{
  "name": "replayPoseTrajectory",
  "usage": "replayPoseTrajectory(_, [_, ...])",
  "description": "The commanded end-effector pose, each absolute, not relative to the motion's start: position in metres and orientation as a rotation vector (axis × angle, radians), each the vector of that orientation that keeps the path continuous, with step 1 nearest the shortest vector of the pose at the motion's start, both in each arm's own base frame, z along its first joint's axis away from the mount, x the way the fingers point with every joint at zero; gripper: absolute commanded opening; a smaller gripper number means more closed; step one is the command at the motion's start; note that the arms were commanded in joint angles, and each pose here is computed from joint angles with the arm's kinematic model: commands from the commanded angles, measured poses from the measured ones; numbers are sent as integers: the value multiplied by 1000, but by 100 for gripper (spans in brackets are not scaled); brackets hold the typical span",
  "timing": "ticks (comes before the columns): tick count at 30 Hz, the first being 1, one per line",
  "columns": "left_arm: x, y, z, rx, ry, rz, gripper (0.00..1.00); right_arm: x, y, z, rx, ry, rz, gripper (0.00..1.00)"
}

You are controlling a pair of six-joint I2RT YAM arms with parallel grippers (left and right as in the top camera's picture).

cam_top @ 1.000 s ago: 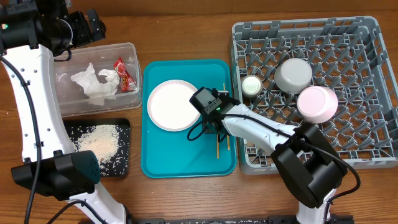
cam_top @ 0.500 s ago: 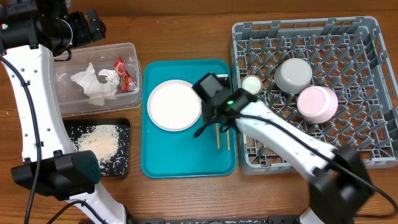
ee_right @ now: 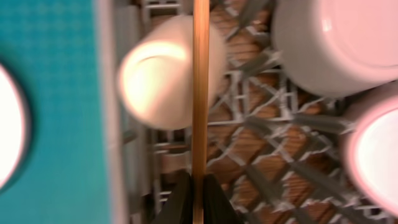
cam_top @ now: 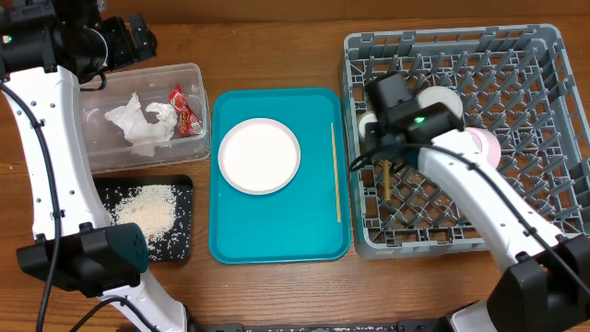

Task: Sort waste into correct bins and load items into the dishwasher
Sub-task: 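Carry the chopsticks into the rack and drop them in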

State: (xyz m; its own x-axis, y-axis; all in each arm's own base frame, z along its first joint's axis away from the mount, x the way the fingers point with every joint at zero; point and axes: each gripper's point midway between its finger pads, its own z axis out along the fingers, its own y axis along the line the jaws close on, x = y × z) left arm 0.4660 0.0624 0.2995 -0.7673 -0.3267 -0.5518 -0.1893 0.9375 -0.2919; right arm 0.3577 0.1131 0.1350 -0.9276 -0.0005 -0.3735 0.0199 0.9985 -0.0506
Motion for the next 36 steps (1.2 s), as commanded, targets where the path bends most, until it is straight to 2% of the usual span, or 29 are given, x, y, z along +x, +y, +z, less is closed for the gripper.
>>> replayPoseTrajectory(1, [466,61,305,-369,2449,-288,100,366,101,152,-112,2715,-98,4])
replayPoseTrajectory(14, [466,61,305,-369,2449,-288,100,372,74,141,-73,2723,-132,5])
replayPoseTrajectory(17, [466,61,305,-369,2449,-288,100,372,69,139,-55,2727,-138,15])
replayPoseTrajectory(24, [466,61,305,-369,2449,-288,100,374,68,140,-50,2722,-136,19])
replayPoseTrajectory(27, [466,61,305,-369,2449,-287,100,374,68,140,-44,2720,-132,28])
replayPoseTrajectory(29, [466,61,305,-369,2449,-288,100,377,74,141,-45,2712,-90,34])
replayPoseTrajectory(36, [466,61,305,-369,2449,-288,100,393,132,156,-116,2622,351,36])
